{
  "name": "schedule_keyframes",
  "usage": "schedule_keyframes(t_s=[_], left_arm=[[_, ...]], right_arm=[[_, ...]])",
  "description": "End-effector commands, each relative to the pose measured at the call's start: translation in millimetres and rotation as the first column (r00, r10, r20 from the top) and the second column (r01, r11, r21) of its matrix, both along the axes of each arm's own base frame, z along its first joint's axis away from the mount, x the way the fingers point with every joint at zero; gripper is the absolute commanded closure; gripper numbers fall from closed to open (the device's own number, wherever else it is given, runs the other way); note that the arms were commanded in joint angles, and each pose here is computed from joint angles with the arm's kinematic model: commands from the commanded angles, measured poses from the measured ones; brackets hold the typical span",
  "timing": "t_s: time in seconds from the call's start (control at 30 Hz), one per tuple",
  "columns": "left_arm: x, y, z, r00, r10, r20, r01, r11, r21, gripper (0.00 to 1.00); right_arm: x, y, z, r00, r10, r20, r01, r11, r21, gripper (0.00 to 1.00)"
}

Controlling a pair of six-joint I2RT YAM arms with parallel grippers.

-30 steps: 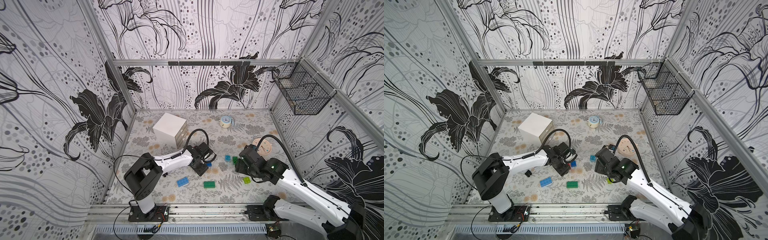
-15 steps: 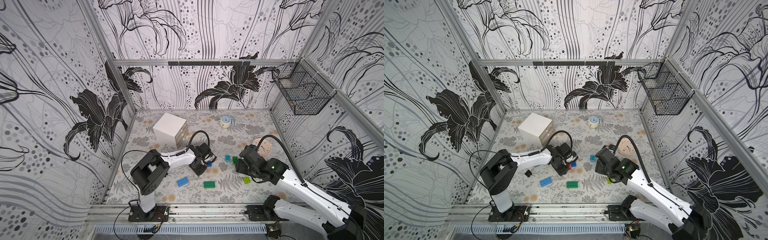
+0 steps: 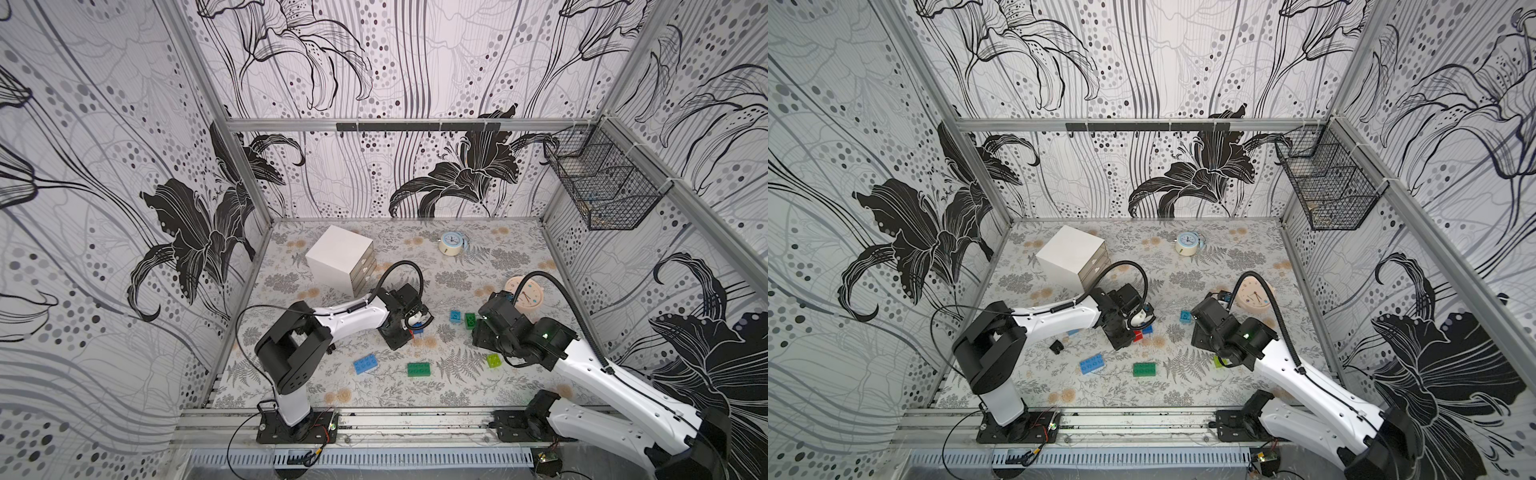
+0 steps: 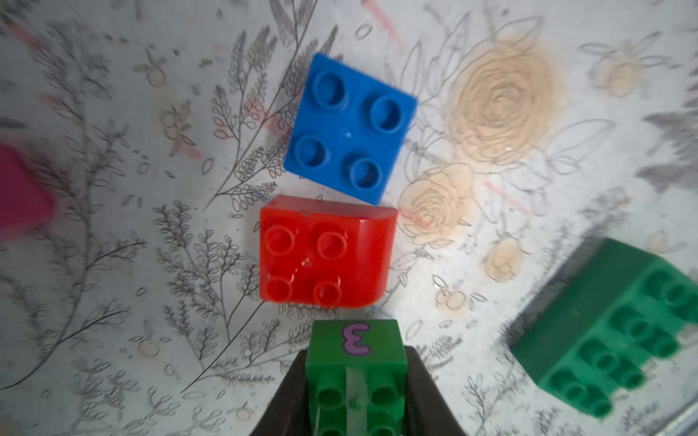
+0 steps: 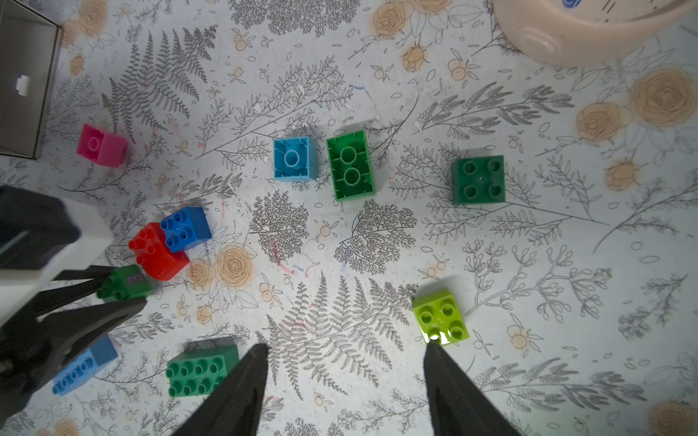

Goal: Assemble the number 1 with lego
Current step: Pick up the lego brick from the center of the board, then assemble the lego brick with the lego brick.

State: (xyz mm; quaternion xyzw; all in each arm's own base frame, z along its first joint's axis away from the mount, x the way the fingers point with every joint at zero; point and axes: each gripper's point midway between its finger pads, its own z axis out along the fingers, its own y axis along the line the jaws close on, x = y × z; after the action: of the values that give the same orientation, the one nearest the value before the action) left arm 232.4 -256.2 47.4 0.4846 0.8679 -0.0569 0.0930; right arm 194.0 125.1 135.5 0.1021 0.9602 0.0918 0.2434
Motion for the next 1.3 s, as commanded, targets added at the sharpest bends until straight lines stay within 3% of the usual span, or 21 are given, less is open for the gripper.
schedule_keyframes(t_s=[0.0,0.1,0.33,0.57,1.27], left_arm=[[-30,-20,34,0.958,-0.274,0.083,0.280,0.957,-0.074,0.77],[-58,-32,42,0.908,-0.408,0.090,0.416,0.904,-0.098,0.78],[-82,-42,25,0.862,-0.506,0.025,0.506,0.862,0.002,0.79],[-77,-56,10,0.861,-0.507,0.034,0.506,0.861,0.048,0.81],[-69,-68,-10,0.875,-0.483,0.037,0.481,0.875,0.049,0.79]], right_arm=[[0,-10,-4,0.999,-0.038,0.007,0.038,0.999,-0.030,0.32],[0,-12,-3,0.999,-0.039,0.008,0.039,0.998,-0.045,0.32],[-10,-30,-1,0.995,-0.101,0.011,0.101,0.993,-0.061,0.33],[-26,-48,-8,0.985,-0.174,0.023,0.174,0.985,-0.020,0.35],[-26,-47,-9,0.987,-0.162,0.016,0.162,0.987,-0.024,0.35]])
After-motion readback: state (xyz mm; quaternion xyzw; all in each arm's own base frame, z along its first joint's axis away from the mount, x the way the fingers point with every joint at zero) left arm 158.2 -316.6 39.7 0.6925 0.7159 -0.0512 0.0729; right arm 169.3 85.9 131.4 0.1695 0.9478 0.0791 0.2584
